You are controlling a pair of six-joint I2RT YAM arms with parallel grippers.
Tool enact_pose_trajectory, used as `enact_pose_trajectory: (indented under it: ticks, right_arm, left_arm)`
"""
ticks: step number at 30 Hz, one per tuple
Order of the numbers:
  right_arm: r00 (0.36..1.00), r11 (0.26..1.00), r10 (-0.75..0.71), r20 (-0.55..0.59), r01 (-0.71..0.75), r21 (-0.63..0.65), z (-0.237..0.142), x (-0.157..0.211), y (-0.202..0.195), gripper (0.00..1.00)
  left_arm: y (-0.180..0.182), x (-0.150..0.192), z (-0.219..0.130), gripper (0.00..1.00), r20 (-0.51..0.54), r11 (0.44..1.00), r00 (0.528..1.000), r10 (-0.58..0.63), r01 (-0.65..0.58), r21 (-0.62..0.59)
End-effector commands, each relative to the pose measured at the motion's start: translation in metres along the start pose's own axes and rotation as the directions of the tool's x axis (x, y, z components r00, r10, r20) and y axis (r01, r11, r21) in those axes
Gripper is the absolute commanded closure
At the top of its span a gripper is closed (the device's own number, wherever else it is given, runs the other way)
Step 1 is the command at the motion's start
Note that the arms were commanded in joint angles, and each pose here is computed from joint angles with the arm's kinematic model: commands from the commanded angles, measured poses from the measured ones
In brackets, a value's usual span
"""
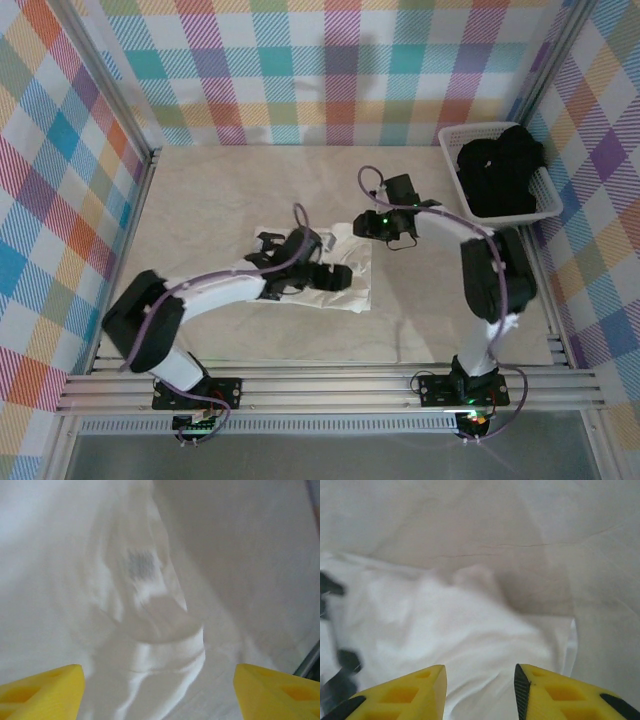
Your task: Fold the inside-out t-shirt
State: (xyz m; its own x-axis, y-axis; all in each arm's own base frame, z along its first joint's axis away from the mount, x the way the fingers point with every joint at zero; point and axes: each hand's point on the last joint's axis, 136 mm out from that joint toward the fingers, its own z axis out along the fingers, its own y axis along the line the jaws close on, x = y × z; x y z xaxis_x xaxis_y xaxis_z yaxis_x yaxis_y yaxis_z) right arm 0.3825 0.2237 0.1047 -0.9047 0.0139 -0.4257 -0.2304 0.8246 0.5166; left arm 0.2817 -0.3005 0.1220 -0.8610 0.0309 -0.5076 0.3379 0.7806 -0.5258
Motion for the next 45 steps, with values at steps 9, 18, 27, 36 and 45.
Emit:
enact_pose_trajectory:
  ticks: [9,18,27,36,45]
  right_arm:
    - [0.954,0.973,0.089,-0.286,-0.145,-0.181,-0.001,0.155,0.068,0.57]
    - [0.946,0.977,0.167,-0.279,-0.121,0.177,0.019,0.136,-0.035,0.68]
    - [0.985,0.985,-0.157,-0.07,0.161,0.059,0.042,-0.032,0.012,0.64]
    - [0.988,0.979,-0.139,-0.061,0.146,0.14,0.01,-0.017,-0.019,0.32]
    - [0.957,0.959,-0.214,-0.196,0.244,0.145,0.043,-0.03,-0.034,0.18]
  left_arm:
    - [0.142,-0.087,-0.004,0.22,0.108,0.947,0.957,-0.268,0.283,-0.155]
    - [0.188,-0.022,0.017,0.24,-0.07,0.905,0.943,-0.327,0.291,-0.311]
    - [0.017,0.068,-0.004,0.22,-0.179,0.98,0.978,-0.102,0.13,0.149]
    - [0.109,-0.052,-0.029,0.15,0.113,0.959,0.966,-0.233,0.247,-0.136]
    - [0.14,-0.032,0.009,0.13,0.004,0.911,0.938,-0.347,0.338,-0.235]
